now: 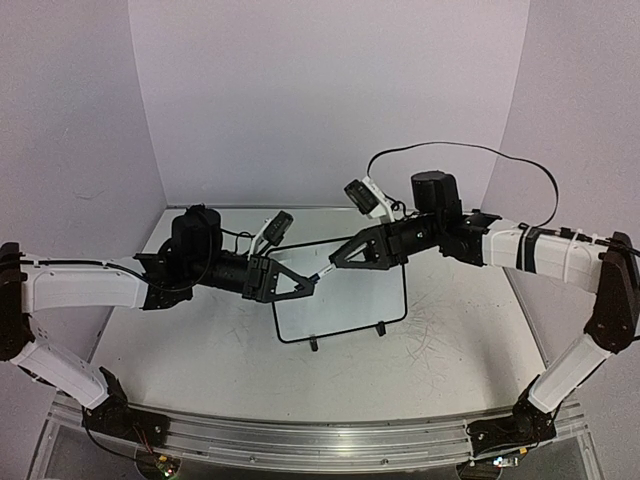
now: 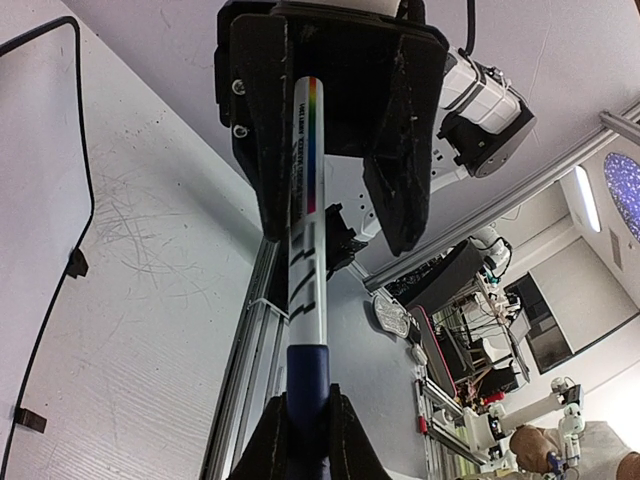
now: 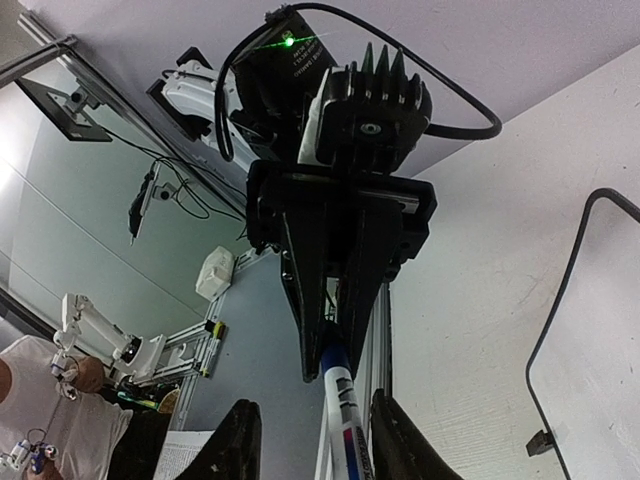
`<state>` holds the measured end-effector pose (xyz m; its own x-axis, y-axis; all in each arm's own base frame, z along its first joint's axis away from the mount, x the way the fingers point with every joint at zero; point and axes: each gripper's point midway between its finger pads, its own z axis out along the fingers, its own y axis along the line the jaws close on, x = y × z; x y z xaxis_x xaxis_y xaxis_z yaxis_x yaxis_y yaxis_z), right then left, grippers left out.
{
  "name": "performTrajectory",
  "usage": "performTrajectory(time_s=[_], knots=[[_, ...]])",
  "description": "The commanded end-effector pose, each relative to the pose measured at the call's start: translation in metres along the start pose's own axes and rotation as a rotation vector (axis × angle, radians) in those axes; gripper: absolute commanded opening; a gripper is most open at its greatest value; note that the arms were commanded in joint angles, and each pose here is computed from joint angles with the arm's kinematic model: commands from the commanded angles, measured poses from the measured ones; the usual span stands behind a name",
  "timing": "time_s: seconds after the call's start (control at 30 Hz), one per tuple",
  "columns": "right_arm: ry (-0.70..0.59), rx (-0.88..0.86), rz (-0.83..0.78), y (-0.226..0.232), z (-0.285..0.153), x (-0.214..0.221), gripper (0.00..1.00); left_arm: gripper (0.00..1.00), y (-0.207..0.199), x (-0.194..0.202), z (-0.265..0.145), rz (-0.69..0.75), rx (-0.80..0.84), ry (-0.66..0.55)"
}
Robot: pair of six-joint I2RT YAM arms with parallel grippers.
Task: Write a sentence on the whiteboard
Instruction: Open the whiteboard marker from the pen cap.
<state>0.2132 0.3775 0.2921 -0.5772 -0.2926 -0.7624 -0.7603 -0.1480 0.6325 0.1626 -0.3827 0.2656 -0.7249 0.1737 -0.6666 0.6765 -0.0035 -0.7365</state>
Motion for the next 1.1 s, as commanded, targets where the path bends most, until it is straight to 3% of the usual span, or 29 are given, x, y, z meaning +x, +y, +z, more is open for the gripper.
performTrajectory(time_s=[0.0, 0.27, 0.5, 0.73, 1.07], knots=[[0.004, -0.033, -0.052, 0.007, 0.002, -0.012, 0.36, 0.0, -0.003, -0.001, 0.002, 0.014, 0.021, 0.004], [0.056, -0.015, -0.019, -0.008, 0.007, 0.005, 0.35, 0.0, -0.005, -0.002, 0.002, 0.013, 0.026, 0.006], [0.084, -0.006, -0.021, -0.012, 0.007, 0.014, 0.25, 0.0, 0.0, 0.002, 0.004, -0.008, 0.022, 0.02], [0.09, -0.027, -0.025, -0.006, 0.01, 0.013, 0.25, 0.0, 0.001, 0.001, 0.005, -0.008, 0.021, 0.022], [0.089, -0.064, -0.016, 0.003, 0.009, 0.011, 0.09, 0.0, 0.003, 0.004, 0.004, -0.014, 0.014, 0.023]])
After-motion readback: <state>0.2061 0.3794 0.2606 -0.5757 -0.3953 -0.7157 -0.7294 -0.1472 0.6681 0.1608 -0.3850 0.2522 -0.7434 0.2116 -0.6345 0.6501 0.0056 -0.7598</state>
